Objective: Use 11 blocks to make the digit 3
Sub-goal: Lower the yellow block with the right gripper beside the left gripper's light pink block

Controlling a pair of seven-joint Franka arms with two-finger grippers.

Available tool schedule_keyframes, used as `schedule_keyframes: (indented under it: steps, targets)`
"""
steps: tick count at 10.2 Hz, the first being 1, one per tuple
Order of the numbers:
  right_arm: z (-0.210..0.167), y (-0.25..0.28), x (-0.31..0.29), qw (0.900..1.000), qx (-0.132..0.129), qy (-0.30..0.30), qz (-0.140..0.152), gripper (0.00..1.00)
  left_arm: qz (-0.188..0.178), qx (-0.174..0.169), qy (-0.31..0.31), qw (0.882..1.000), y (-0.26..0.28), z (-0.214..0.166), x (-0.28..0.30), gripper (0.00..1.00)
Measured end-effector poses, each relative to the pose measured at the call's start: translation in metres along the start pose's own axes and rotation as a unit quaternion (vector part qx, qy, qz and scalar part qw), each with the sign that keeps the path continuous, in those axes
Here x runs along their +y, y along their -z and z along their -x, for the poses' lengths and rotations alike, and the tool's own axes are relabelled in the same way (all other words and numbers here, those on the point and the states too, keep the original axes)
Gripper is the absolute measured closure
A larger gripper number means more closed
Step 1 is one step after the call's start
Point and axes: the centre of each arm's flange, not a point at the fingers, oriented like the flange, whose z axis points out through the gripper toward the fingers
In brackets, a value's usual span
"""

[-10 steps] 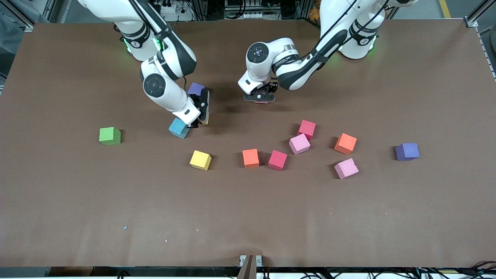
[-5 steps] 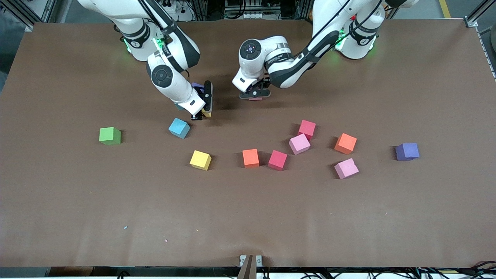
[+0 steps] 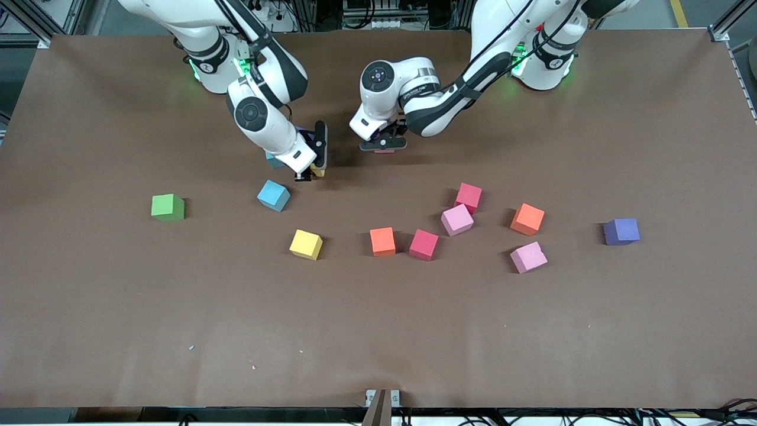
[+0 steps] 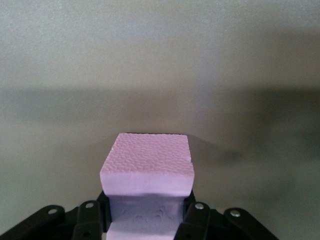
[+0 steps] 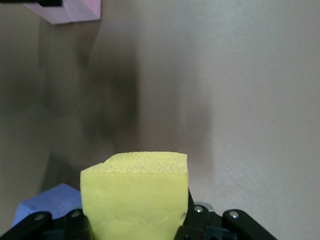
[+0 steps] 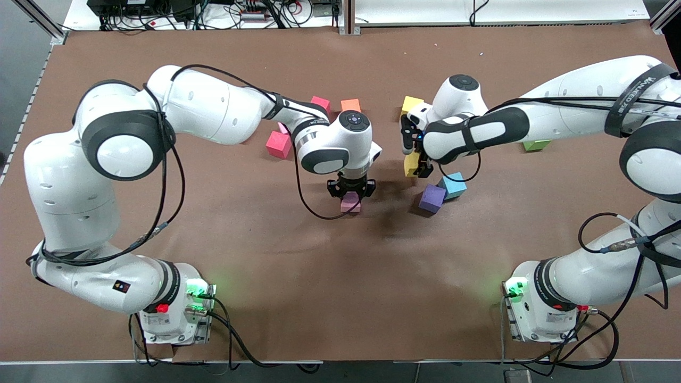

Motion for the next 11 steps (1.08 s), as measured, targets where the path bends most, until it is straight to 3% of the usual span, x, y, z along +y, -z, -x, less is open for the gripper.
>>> schedule_keyframes:
  steps: [8,10,11]
  targets:
    - [-0.001,-0.013,-0.017,0.999,-0.01,-0.028,-0.011,0.47,0.012,-0.004,0.002,1.0,0.0,-0.011,0.01,0.46]
    - [0.003,-0.019,-0.021,0.999,-0.006,-0.033,-0.001,0.47,0.013,-0.003,-0.012,1.0,0.001,-0.012,0.011,0.45]
    - [0.004,-0.022,-0.025,0.999,-0.007,-0.039,-0.001,0.47,0.015,-0.003,-0.014,1.0,0.002,-0.014,0.012,0.36]
